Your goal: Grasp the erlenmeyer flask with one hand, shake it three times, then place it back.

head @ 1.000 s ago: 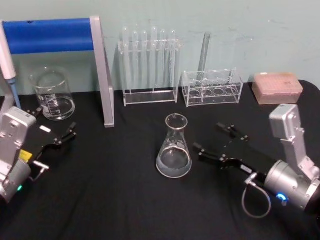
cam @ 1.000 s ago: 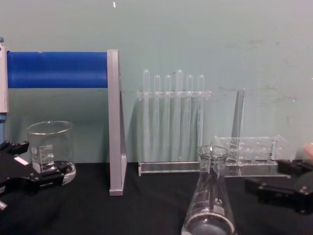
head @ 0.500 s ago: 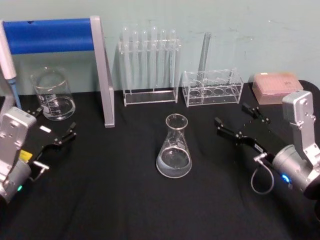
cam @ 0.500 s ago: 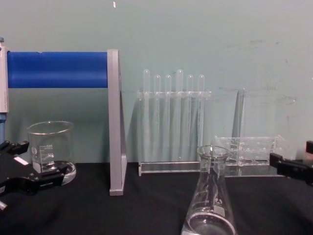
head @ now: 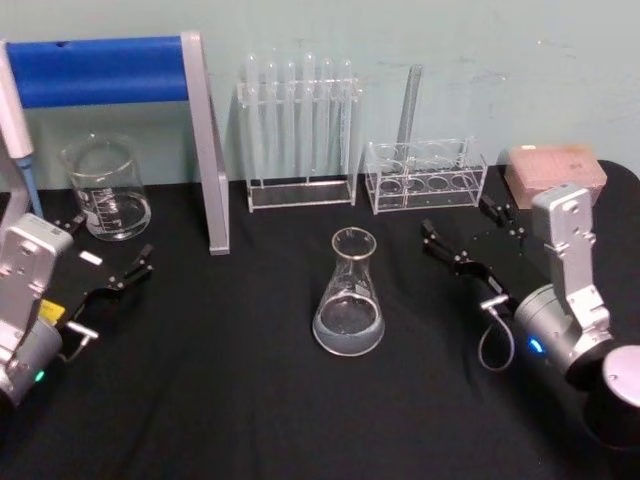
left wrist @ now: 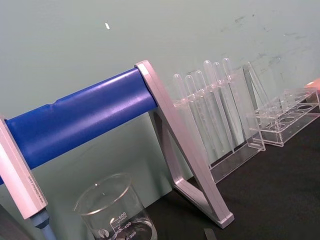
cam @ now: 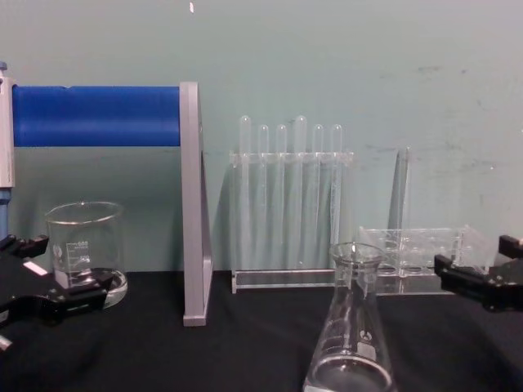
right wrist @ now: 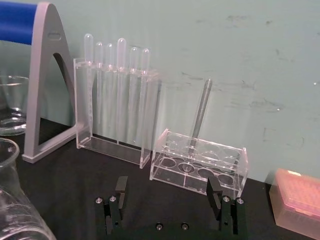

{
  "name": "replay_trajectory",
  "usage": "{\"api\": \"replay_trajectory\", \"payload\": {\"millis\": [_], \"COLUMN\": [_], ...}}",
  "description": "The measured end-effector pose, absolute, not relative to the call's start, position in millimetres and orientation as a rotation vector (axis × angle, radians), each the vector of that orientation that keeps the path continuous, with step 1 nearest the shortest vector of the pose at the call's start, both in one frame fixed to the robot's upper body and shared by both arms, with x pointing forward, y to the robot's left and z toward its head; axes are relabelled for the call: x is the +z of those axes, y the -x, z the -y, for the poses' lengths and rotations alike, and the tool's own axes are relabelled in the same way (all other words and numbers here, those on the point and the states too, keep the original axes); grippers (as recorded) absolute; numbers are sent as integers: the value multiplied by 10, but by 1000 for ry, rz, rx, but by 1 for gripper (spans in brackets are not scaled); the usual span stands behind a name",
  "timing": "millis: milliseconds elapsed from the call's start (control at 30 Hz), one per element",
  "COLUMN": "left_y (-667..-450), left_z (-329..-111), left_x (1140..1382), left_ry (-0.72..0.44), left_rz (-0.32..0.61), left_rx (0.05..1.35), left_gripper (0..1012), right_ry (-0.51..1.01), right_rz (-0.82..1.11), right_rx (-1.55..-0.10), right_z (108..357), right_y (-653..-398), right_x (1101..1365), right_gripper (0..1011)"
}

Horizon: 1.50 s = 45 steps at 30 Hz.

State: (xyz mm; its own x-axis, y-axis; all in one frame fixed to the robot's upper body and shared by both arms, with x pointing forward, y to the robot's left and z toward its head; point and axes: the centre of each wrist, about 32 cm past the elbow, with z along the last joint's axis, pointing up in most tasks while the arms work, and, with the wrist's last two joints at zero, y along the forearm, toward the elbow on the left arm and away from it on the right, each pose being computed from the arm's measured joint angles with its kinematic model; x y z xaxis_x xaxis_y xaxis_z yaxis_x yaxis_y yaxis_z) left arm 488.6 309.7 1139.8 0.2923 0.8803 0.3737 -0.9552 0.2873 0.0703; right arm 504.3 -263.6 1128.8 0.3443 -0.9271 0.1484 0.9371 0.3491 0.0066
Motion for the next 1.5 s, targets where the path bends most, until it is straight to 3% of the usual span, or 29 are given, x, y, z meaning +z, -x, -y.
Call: {"api": "replay_trajectory", "payload": {"millis": [300,1500], "left_y": [-4886,-4886], "left_z": [-3096,-3097], "left_x": [11398,11398], "left_ry": [-304,-305], "left_rz": [285,285], "left_rx": [1248,1248], "left_gripper": [1001,1001], "right_ry": [112,108], "right_rz": [147,149], "right_rx": [-1236,-1233], "right_z": [2561,2566], "right_y": [-5108,-5103], "right_x": [11180,11193], "right_gripper": [1000,1000]}}
